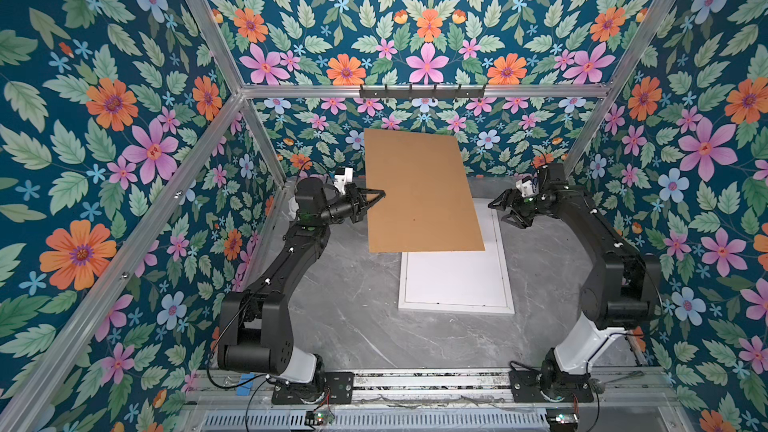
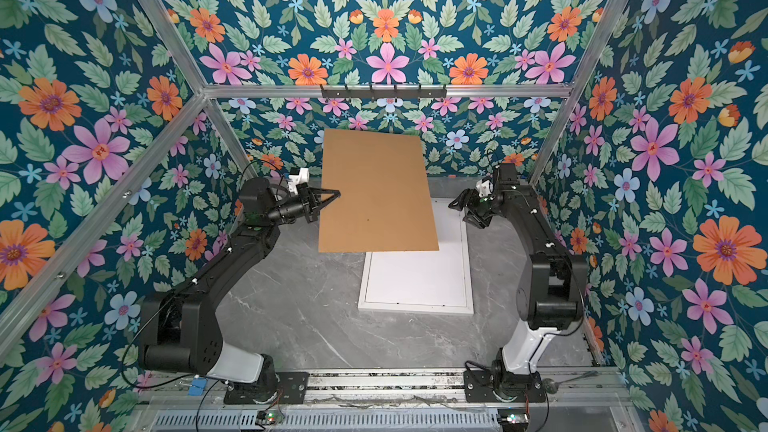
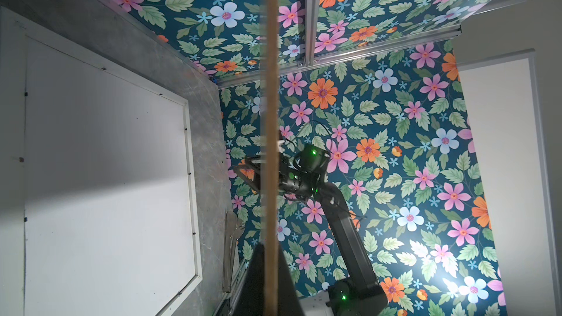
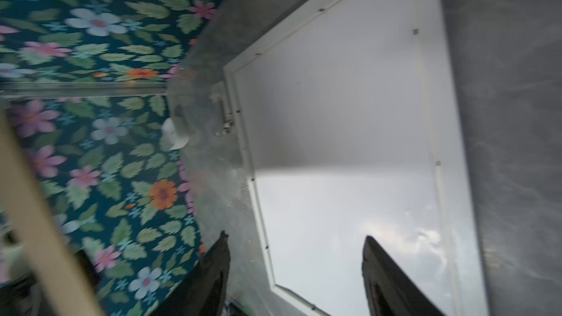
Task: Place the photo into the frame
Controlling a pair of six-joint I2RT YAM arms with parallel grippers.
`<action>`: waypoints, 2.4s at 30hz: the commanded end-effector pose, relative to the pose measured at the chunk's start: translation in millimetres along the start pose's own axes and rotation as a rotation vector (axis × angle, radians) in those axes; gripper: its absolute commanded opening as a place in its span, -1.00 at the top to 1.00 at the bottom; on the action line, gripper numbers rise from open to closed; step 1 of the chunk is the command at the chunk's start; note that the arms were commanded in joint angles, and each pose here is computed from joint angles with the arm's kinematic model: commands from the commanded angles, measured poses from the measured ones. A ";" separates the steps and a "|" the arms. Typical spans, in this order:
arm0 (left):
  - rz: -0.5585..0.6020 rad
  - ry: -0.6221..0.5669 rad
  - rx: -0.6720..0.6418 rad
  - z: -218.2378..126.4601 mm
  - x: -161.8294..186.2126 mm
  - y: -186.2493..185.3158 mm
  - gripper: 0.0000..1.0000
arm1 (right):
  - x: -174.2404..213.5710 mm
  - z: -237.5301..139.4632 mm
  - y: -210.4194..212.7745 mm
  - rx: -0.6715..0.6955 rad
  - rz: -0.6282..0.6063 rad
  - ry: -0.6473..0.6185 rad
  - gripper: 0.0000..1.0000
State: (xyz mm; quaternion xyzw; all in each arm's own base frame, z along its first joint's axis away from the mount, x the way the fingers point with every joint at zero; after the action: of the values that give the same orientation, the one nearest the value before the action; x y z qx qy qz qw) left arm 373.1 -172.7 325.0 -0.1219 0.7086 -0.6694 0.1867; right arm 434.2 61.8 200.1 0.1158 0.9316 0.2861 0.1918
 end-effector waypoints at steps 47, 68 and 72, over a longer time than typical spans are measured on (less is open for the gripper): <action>0.042 0.022 -0.039 -7.6 6.9 4.7 1.00 | -65.6 120.4 -88.0 0.456 -0.321 0.189 0.84; 0.013 0.045 -0.086 -9.4 14.6 26.7 1.00 | -71.2 70.3 -32.5 0.340 -0.278 0.102 -0.36; -0.003 0.046 -0.101 -10.0 18.5 36.6 1.00 | -56.5 45.5 -12.5 0.263 -0.228 0.083 -0.37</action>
State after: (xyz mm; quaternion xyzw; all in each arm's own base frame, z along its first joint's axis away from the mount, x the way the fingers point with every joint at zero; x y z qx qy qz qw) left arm 358.1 -167.1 280.2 -0.1461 0.7487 -0.6302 0.1448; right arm 516.8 47.0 159.3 -0.0001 0.9799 0.1037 0.1707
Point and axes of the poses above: each gripper's point midway between its finger pads, its own z axis out along the fingers, its own y axis along the line the jaws close on, x = y × z, the point moved 3 cm from there along -z, back along the fingers, and after that the axes turned 9 degrees about -z, right-handed, at the moved point
